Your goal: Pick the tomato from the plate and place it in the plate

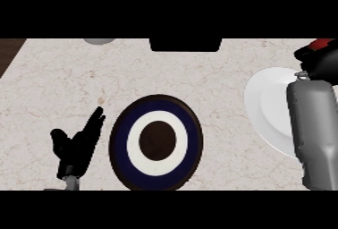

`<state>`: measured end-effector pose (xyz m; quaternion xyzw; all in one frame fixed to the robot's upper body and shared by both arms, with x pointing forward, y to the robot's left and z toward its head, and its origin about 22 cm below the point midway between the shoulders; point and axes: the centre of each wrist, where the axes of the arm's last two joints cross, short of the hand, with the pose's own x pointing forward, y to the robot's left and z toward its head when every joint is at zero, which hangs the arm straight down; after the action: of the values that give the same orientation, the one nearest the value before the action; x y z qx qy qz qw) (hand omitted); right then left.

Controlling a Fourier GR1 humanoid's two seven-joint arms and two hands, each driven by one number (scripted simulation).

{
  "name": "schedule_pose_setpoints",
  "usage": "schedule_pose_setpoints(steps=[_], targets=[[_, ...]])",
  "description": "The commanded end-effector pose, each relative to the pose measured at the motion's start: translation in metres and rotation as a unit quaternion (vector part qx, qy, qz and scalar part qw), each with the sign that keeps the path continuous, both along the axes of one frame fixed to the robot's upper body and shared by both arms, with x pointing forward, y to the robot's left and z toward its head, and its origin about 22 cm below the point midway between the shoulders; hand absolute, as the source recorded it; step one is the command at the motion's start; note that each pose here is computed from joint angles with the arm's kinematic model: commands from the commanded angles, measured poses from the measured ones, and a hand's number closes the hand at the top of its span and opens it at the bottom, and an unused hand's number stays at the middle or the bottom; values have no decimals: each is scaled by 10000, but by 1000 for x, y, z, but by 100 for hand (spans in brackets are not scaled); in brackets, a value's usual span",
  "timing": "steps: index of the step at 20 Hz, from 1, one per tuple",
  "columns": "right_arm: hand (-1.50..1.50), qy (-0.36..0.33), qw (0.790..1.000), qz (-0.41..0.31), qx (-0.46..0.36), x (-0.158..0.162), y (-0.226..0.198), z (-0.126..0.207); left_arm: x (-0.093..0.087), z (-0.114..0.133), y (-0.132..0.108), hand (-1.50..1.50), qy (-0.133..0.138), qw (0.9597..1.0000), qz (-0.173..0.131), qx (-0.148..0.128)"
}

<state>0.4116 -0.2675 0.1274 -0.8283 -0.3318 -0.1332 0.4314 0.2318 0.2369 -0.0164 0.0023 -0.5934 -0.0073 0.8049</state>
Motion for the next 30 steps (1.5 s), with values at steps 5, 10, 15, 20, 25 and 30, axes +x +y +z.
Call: schedule_pose_setpoints(steps=[5, 10, 15, 20, 25, 30], targets=[[150, -1103, 9841, -1243, 622, -43, -28, -53, -9, -16, 6, 0, 373, 9993, 8, -14], [150, -1192, 9827, -1301, 559, -63, -44, -77, -3, -18, 3, 0, 362, 9993, 35, -16], [-150, -271, 9535, -1857, 2359, -69, -62, -103, -7, -17, 4, 0, 355, 9993, 51, -44], [-150, -677, 9537, -1332, 2609, -70, -82, -134, 2, -11, 4, 0, 451, 9989, -105, -29], [-150, -1440, 9665, -678, 2015, -71, -84, -138, 6, -11, 7, 0, 419, 9990, -9, -138], [-150, -2475, 9566, -550, 1439, -74, -78, -121, 11, -15, 3, 0, 433, 9990, 84, 39]])
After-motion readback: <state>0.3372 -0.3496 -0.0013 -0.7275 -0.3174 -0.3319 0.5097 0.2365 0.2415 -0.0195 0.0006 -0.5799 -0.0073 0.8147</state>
